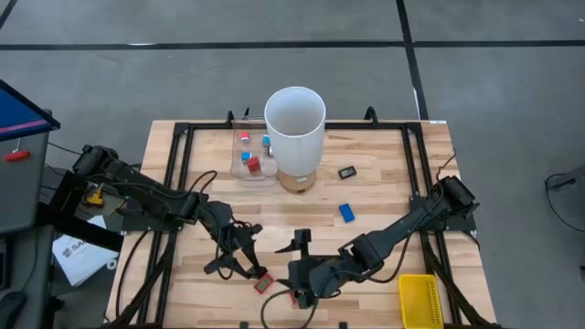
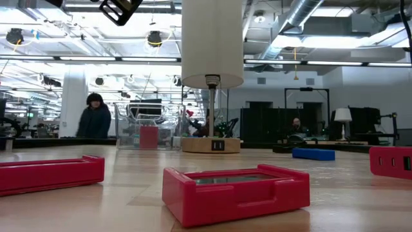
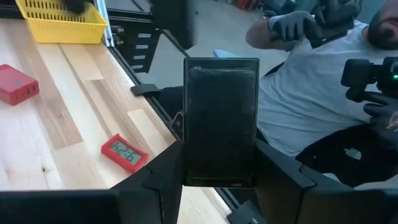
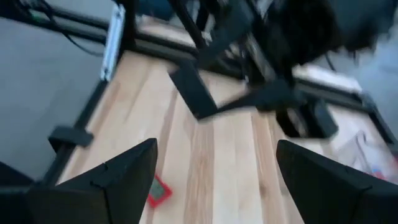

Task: Pick & Place Office items
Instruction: Put the bottom black digital timer into the yellow basket

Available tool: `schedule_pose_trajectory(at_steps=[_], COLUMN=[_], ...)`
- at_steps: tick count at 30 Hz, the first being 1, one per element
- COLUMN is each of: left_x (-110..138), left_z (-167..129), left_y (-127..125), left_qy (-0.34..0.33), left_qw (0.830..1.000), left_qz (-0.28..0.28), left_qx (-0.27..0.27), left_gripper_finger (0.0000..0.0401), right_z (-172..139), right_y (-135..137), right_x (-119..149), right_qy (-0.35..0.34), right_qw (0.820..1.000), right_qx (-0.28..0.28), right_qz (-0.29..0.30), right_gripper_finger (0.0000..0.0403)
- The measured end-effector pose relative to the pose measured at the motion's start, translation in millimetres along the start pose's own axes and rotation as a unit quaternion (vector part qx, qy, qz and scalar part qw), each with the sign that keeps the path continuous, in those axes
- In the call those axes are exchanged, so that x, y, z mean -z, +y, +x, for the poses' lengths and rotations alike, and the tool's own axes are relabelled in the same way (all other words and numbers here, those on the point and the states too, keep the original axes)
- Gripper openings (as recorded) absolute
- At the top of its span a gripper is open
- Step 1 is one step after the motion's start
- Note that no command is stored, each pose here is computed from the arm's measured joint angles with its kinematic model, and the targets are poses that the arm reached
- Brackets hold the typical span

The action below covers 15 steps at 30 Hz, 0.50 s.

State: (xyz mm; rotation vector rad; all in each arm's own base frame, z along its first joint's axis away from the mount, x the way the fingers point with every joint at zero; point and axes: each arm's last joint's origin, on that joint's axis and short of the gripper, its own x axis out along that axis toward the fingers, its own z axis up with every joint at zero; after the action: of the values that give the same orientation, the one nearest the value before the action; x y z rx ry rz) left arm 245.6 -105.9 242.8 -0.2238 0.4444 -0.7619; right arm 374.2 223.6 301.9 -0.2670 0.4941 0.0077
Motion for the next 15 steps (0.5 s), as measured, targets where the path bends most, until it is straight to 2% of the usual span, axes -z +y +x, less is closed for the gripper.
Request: schedule_pose_trajectory(at_steps=[7, 15], left_x=[-1.5, -2.0], left_z=[0.1, 0.1], left_y=[-0.3, -0.4], left_qy=[-0.007, -0.01], left_qw=[1.0, 1.0], left_qz=[0.003, 0.004], left_qx=[0.002, 0.002], left_gripper_finger=[0.0154, 0.0156], right_z=[7.3, 16.6], right_y=[8.1, 5.5], right_x=[-2.0, -5.1], right_qy=[-0.03, -0.053], right_qw=[0.999, 0.998], right_qx=[-0.01, -0.013], right_qz=[-0.019, -0.03], right_gripper_finger=[0.0322, 0.0322])
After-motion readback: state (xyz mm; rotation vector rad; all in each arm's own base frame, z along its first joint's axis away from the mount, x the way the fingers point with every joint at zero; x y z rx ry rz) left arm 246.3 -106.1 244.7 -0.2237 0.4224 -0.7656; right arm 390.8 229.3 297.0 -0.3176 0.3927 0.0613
